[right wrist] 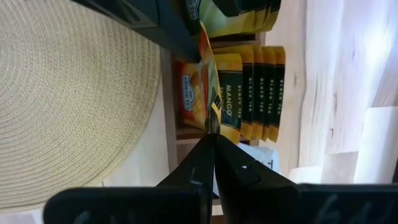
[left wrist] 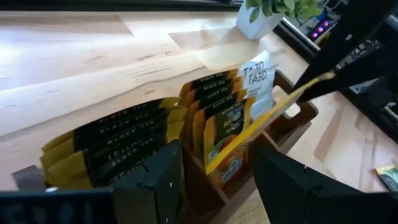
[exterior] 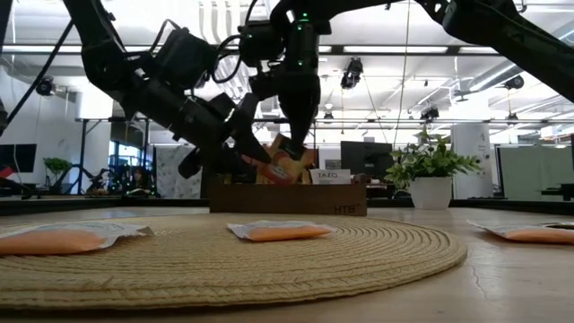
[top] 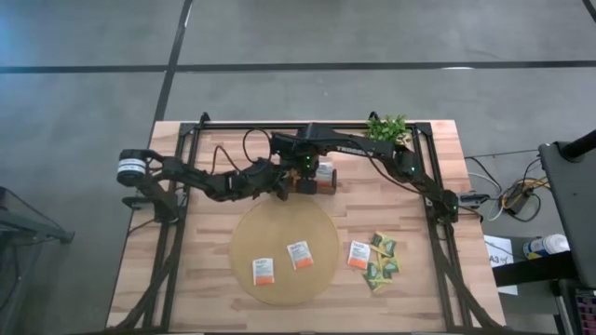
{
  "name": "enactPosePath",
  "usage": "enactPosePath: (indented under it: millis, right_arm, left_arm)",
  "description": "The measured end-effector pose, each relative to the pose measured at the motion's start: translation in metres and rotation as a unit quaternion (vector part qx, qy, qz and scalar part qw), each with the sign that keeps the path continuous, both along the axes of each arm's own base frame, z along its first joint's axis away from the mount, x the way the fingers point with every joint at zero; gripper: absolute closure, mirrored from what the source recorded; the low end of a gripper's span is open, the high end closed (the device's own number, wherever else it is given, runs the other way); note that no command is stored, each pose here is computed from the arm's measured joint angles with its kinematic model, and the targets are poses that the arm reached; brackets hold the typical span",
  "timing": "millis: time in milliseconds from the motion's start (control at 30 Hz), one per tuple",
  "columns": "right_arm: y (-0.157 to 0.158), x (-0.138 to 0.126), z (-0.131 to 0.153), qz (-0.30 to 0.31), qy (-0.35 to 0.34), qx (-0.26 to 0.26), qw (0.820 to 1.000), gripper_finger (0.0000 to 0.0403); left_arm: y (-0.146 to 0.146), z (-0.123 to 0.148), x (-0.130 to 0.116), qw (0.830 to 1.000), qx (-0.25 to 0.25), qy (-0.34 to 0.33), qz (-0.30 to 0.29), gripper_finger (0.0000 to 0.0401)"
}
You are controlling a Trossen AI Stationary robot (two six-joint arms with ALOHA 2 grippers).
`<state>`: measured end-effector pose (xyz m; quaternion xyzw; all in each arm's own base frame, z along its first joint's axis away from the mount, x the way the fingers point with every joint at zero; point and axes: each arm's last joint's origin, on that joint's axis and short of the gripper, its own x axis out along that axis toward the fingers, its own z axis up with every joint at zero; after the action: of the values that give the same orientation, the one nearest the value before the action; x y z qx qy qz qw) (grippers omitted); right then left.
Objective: Pick & Place Tea
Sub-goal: Put the yellow tea bag into the middle section of the wooden organizer
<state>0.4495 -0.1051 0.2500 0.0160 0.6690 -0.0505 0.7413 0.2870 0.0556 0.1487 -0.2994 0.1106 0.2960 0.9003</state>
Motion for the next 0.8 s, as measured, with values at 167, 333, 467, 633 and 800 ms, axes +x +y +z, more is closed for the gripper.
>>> enactPosePath:
  millis: [167, 333, 467, 633, 800]
  right_arm:
    - [0.001, -0.001, -0.001, 0.004, 0.006, 0.001, 1.000, 0.0394]
    - [0.001, -0.002, -0.001, 0.011, 0.012, 0.002, 1.000, 0.0394]
    - [0.001, -0.003, -0.001, 0.012, 0.015, 0.002, 1.000, 0.0394]
    - [0.001, -0.004, 0.000, 0.022, 0.018, 0.002, 1.000, 0.0394]
    - [0.001, -0.004, 0.000, 0.027, 0.019, 0.002, 0.999, 0.0394]
  left_arm:
    - [-0.004, 0.018, -0.002, 0.999, 0.007, -0.031, -0.013, 0.0216]
    - [-0.004, 0.024, -0.004, 0.998, 0.047, -0.008, -0.035, 0.0215]
    - [0.000, 0.024, -0.004, 0.998, 0.052, 0.008, -0.034, 0.0205]
    - [0.002, 0.029, 0.000, 0.989, 0.121, 0.057, -0.067, 0.0183]
    - [0.001, 0.030, 0.002, 0.970, 0.189, 0.089, -0.125, 0.0181]
